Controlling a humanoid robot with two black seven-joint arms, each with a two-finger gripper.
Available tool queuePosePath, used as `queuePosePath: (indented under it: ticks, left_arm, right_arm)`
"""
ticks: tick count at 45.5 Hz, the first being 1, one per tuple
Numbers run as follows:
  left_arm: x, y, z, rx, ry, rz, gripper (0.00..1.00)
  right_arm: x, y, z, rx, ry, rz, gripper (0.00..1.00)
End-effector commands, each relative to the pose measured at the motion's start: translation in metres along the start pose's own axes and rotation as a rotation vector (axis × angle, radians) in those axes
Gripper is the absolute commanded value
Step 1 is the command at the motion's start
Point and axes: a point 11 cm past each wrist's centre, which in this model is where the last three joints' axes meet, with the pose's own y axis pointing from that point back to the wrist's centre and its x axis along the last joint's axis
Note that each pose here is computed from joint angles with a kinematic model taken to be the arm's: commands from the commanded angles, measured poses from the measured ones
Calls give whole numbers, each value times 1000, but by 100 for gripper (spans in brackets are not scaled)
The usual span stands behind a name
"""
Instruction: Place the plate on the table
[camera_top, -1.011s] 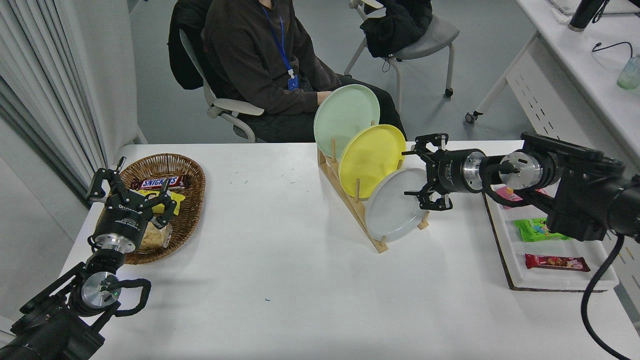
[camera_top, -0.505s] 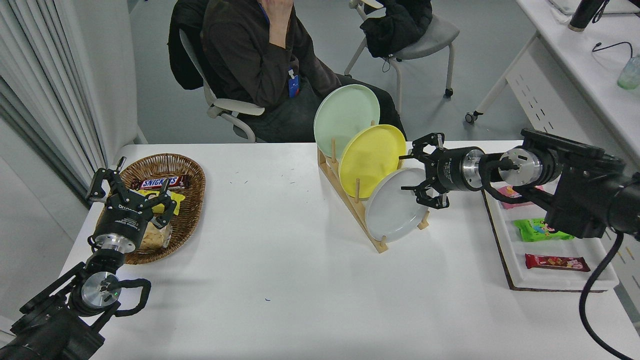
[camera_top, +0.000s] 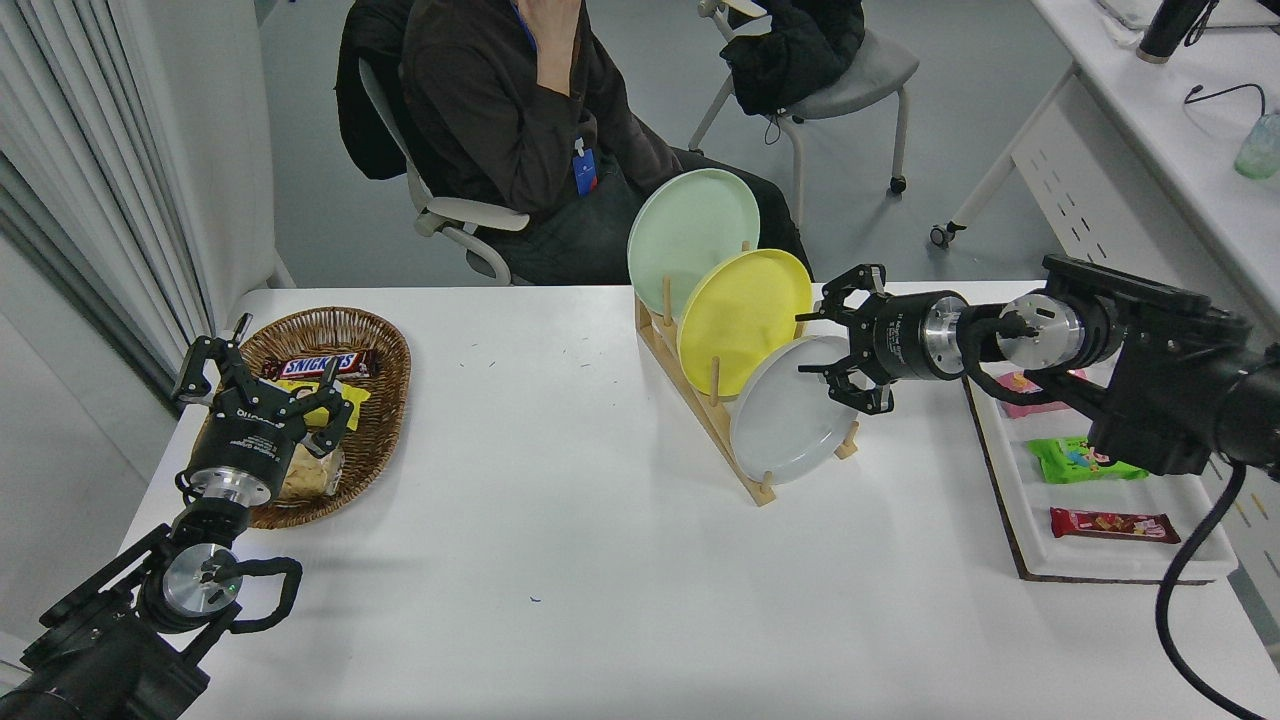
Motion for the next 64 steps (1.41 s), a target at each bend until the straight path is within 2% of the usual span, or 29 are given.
queuePosePath:
  ticks: [1,30,64]
  left_arm:
    - [0,0,0,-1,0,0,98]
    - [0,0,0,1,0,0,98]
    - [0,0,0,-1,0,0,98]
  right_arm:
    - [-1,0,0,2,-1,-2,50]
    - [0,2,-4,10,-3,-2,44]
    - [1,2,-3,8,-4,0,31]
